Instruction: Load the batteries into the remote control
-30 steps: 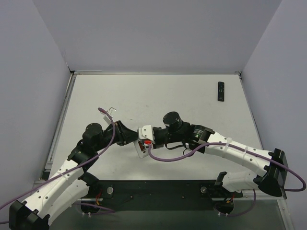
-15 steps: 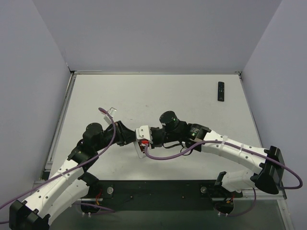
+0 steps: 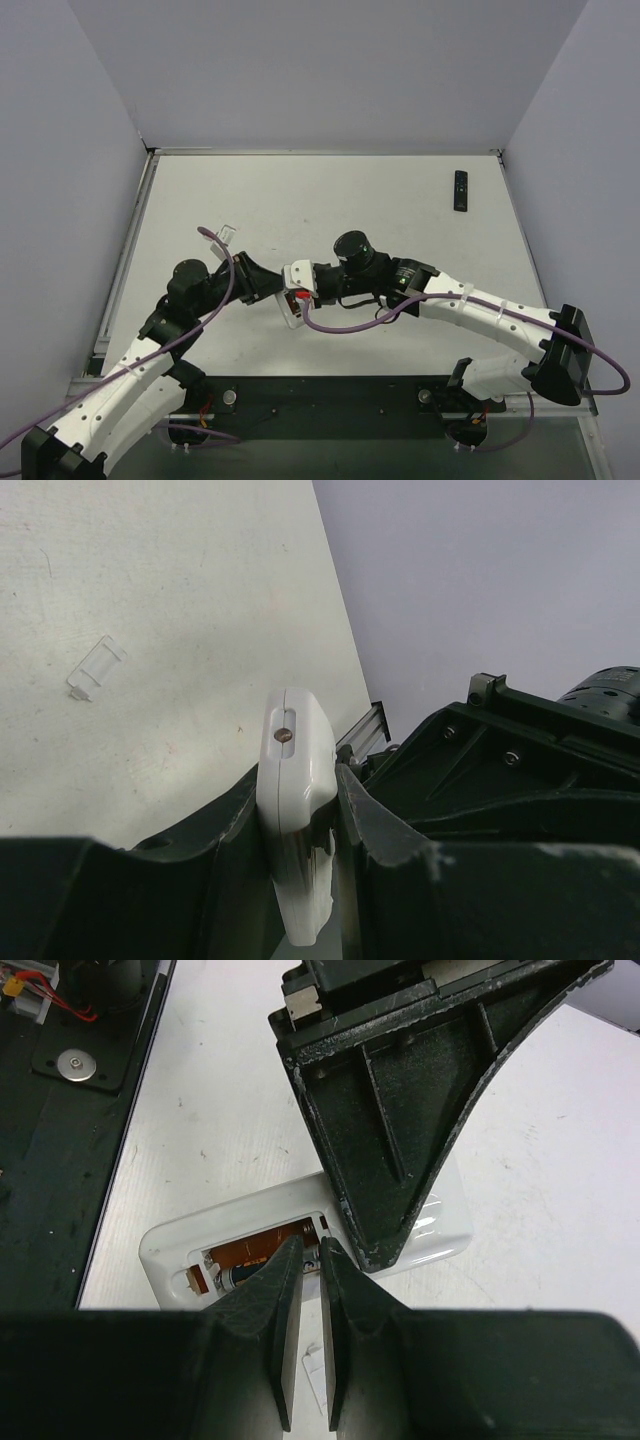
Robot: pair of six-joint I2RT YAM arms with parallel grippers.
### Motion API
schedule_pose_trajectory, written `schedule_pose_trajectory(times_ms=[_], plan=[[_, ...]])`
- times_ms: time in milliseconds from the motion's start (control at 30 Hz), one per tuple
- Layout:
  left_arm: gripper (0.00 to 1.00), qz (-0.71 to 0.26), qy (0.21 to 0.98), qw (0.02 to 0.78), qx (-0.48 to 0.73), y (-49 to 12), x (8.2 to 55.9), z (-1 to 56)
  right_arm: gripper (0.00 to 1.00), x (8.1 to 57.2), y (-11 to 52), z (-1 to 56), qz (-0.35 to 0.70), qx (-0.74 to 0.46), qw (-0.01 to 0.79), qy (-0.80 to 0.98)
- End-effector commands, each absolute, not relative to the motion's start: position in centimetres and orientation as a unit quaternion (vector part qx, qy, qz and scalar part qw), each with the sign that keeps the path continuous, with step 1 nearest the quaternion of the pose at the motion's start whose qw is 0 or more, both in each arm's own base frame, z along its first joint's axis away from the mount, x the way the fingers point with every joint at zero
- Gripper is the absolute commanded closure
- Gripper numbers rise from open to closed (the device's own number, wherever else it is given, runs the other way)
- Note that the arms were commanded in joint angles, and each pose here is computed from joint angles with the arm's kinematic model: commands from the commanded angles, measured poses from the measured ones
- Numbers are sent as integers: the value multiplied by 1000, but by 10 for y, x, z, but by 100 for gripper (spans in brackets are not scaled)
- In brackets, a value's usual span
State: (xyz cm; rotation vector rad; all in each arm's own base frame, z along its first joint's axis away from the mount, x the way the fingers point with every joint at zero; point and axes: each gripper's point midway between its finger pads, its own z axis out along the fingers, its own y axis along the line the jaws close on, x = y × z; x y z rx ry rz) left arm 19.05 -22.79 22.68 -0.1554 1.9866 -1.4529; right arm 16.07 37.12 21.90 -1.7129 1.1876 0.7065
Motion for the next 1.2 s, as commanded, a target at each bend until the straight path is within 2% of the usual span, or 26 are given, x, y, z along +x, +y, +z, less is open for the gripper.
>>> schedule_pose_trajectory(times_ms=[0,133,333,600,733,867,900,933,1100,1167], plan=[[100,-626,671,396,-36,-227,190,301,92,146,356,172,298,-703,384,519],[100,-630,663,402,-36,-224,188,309,91,150,350,158,282,-700,379,536],[100,-639,655,402,-33,-224,187,312,77,161,343,144,243,-689,400,553],[100,-643,652,402,-27,-226,186,309,74,163,348,151,223,-678,427,555],[100,-611,674,416,-17,-223,190,294,69,162,355,174,260,-628,448,581],[100,-581,684,442,-5,-219,195,281,56,156,359,212,311,-577,473,590],[100,-577,686,443,-2,-218,195,276,56,155,359,218,317,-567,475,593],[100,-578,682,448,2,-218,195,276,52,157,357,227,323,-551,484,598],[100,-588,669,455,14,-220,193,278,48,165,352,247,382,-440,476,659],[100,-591,662,461,21,-220,191,281,42,164,353,257,414,-414,472,659]])
